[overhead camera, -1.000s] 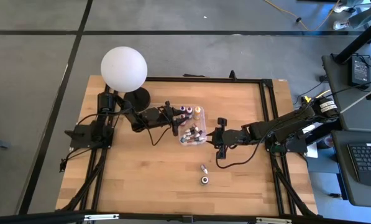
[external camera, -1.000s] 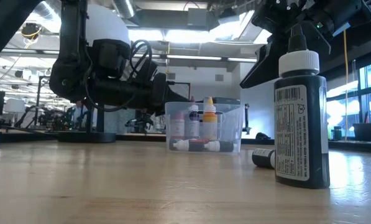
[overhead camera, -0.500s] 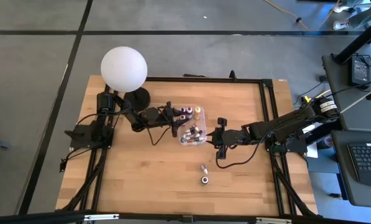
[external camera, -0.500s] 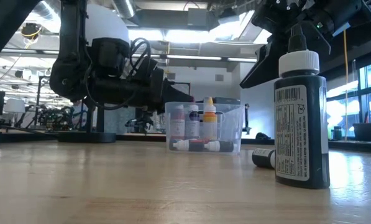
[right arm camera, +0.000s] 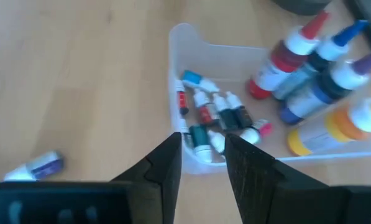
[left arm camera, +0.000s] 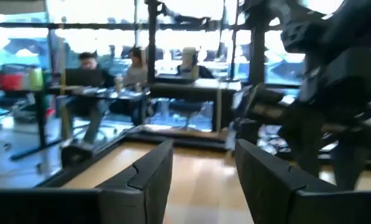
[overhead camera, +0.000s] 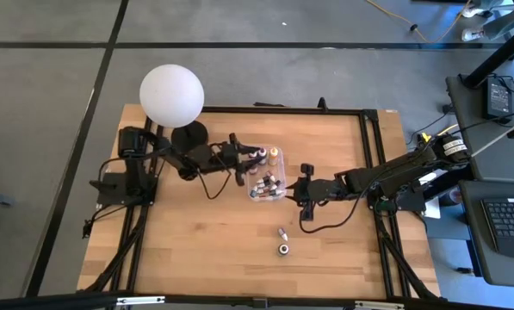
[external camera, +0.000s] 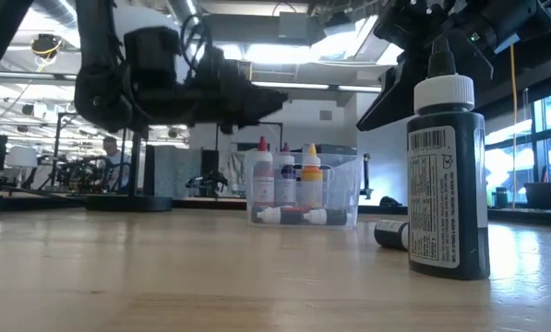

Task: Pick & Place food coloring
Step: Put the small purple food coloring bottle in the transparent bin

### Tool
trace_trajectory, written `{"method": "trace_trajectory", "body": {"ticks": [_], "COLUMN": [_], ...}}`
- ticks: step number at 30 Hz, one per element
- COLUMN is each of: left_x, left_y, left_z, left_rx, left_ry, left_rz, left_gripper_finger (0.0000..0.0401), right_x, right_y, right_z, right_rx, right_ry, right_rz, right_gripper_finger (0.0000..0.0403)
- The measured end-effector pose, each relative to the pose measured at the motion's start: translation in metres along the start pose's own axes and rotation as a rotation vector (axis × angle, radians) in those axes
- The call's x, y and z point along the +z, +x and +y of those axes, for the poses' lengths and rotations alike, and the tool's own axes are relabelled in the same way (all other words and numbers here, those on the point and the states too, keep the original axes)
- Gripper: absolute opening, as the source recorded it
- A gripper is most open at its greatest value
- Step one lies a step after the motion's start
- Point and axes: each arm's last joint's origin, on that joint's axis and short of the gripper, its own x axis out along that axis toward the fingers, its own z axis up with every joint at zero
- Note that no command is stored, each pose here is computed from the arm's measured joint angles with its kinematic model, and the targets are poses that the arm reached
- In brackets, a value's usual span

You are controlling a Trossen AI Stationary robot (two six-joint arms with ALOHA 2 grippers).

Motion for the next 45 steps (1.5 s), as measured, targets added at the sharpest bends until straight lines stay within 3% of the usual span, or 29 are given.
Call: {"method": "trace_trajectory", "body": {"ticks": [3,10,14,17,22,27,29,32,35,39,45], "left_x": [0.01,0.03,0.036,0.041,0.045,0.041,0.04,0.038,0.037,0.035,0.033], "left_y": [0.0,-0.009,-0.02,-0.029,-0.043,-0.05,-0.051,-0.051,-0.052,-0.053,-0.054], "left_z": [-0.01,-0.046,-0.068,-0.077,-0.085,-0.092,-0.094,-0.094,-0.094,-0.094,-0.093], "left_rx": [-0.089,-0.436,-0.54,-0.57,-0.583,-0.545,-0.514,-0.475,-0.468,-0.466,-0.464], "left_ry": [-0.003,-0.028,-0.014,-0.009,-0.087,-0.07,-0.057,-0.043,-0.04,-0.038,-0.035], "left_rz": [-0.011,0.097,0.222,0.313,0.473,0.549,0.553,0.569,0.58,0.601,0.623], "left_gripper_finger": [0.0171,0.0171,0.0171,0.0171,0.0171,0.0171,0.0171,0.0171,0.0171,0.0171,0.0171], "right_x": [0.001,0.011,0.017,0.023,0.047,0.064,0.062,0.058,0.053,0.047,0.037], "right_y": [0.0,-0.002,-0.009,-0.016,-0.035,-0.041,-0.037,-0.03,-0.023,-0.012,0.006], "right_z": [0.003,0.01,0.023,0.034,0.046,0.06,0.061,0.057,0.055,0.059,0.067], "right_rx": [0.086,0.333,0.52,0.565,0.515,0.442,0.383,0.273,0.228,0.224,0.206], "right_ry": [0.005,0.019,-0.132,-0.205,-0.231,-0.271,-0.209,-0.007,0.113,0.176,0.166], "right_rz": [-0.012,-0.099,-0.2,-0.23,-0.086,-0.051,-0.005,0.065,0.13,0.18,0.241], "right_gripper_finger": [0.0126,0.0126,0.0126,0.0126,0.0126,0.0126,0.0126,0.0126,0.0126,0.0126,0.0126]}}
